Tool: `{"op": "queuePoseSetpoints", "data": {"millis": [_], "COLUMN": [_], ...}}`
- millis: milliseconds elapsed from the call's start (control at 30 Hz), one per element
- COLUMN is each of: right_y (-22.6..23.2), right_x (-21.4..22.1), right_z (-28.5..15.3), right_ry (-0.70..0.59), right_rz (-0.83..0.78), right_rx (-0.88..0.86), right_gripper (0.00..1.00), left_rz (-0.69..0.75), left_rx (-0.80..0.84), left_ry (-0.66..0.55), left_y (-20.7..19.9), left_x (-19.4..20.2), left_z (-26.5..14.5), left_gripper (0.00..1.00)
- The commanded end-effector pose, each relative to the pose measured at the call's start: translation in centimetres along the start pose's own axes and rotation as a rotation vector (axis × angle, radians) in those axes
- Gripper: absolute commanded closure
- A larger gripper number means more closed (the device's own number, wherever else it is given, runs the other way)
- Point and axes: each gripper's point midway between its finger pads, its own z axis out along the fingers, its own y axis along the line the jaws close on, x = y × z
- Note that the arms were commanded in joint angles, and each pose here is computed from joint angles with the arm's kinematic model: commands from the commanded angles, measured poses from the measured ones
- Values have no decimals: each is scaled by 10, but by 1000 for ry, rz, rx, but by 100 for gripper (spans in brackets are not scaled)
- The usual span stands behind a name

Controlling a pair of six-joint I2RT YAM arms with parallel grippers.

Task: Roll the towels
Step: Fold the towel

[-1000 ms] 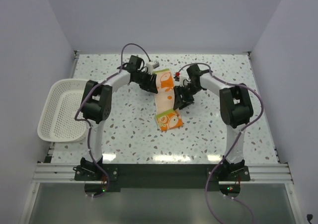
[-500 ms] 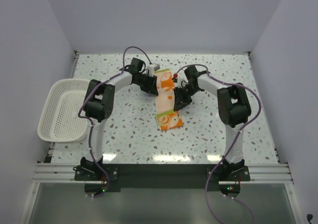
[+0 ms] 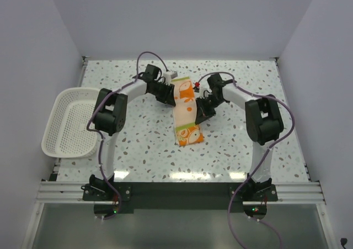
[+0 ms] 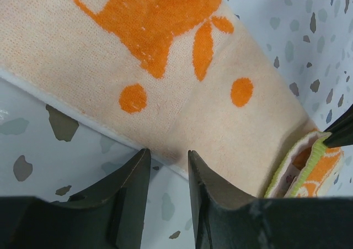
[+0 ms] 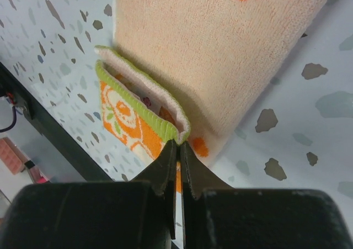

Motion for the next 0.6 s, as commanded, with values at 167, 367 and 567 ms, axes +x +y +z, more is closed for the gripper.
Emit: {"op": "queuePoseSetpoints", "data": {"millis": [167, 367, 567], "right_y": [-6, -6, 3], "right_x": [-4, 0, -1], "right_z": [-26, -26, -38], "right_ry": [-56, -55, -72], "right_rz": [-35, -26, -36], "right_rx": [31, 15, -1], "right_gripper": [100, 100, 100], "left_rz": [2, -1, -6], "left_rx": [-55, -63, -76], "left_ry": [27, 34, 44], "left_y": [13, 15, 19], "left_x": [8, 10, 14], "left_z": [7, 9, 11], "left_gripper": [61, 61, 64]}}
